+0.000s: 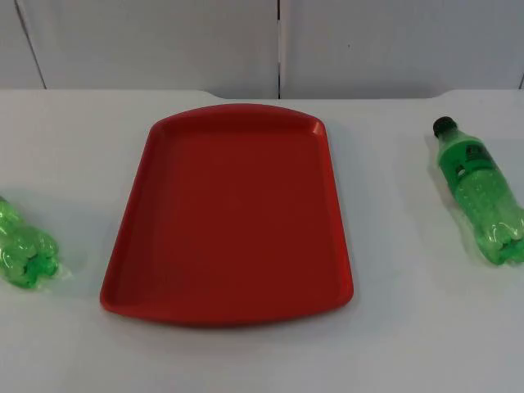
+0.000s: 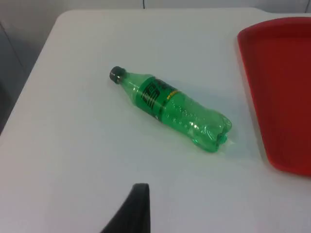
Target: Place the bottle upright on the tray.
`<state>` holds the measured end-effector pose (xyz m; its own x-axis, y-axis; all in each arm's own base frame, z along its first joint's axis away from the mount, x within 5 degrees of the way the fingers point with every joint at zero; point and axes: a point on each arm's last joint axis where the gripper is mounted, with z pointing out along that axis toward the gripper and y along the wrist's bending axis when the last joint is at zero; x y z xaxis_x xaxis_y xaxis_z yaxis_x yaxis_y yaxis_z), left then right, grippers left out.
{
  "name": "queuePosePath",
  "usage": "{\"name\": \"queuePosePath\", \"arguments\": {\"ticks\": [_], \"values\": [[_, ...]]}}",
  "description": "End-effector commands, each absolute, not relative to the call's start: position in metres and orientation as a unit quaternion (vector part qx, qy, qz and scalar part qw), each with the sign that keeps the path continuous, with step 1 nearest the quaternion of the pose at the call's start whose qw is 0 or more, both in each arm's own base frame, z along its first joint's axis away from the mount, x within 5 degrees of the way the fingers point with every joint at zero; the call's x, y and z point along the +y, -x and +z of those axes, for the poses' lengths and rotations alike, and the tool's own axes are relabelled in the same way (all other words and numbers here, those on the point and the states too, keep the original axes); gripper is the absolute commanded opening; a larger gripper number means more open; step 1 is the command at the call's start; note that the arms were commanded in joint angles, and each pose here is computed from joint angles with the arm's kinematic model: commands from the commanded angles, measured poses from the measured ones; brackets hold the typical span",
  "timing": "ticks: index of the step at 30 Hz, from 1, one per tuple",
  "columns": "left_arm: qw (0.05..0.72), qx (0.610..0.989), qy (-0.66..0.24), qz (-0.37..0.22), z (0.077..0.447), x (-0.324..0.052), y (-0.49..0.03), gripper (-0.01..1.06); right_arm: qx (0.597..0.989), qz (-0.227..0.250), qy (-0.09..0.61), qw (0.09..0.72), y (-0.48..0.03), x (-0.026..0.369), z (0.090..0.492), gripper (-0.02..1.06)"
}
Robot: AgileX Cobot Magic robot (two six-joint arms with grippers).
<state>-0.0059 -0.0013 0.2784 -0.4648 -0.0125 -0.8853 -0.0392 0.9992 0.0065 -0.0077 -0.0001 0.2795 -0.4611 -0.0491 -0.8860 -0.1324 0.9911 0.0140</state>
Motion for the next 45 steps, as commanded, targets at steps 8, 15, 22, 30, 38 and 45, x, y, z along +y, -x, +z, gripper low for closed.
{"name": "queuePosePath", "arguments": {"ticks": [8, 15, 22, 30, 38, 45], "values": [[0.541, 0.841, 0.016, -0.017, 0.31, -0.006, -0.002, 1.05, 0.852, 0.04, 0.05, 0.52, 0.008, 0.0, 0.281, 1.05], [0.536, 0.841, 0.024, -0.068, 0.335, -0.011, -0.031, 1.05, 0.852, 0.04, 0.05, 0.52, 0.008, 0.0, 0.281, 1.05], [0.53, 0.842, 0.038, -0.094, 0.358, -0.011, -0.071, 1.05, 0.852, 0.04, 0.05, 0.52, 0.008, 0.0, 0.281, 1.05], [0.498, 0.855, 0.06, -0.129, 0.381, -0.011, -0.136, 1.05, 0.852, 0.04, 0.05, 0.52, 0.008, 0.0, 0.281, 1.05], [0.472, 0.863, 0.093, -0.156, 0.373, -0.01, -0.192, 1.05, 0.852, 0.04, 0.05, 0.52, 0.008, 0.0, 0.281, 1.05], [0.483, 0.845, 0.168, -0.154, 0.362, -0.001, -0.223, 1.05, 0.852, 0.04, 0.05, 0.52, 0.008, 0.0, 0.281, 1.05]]}}
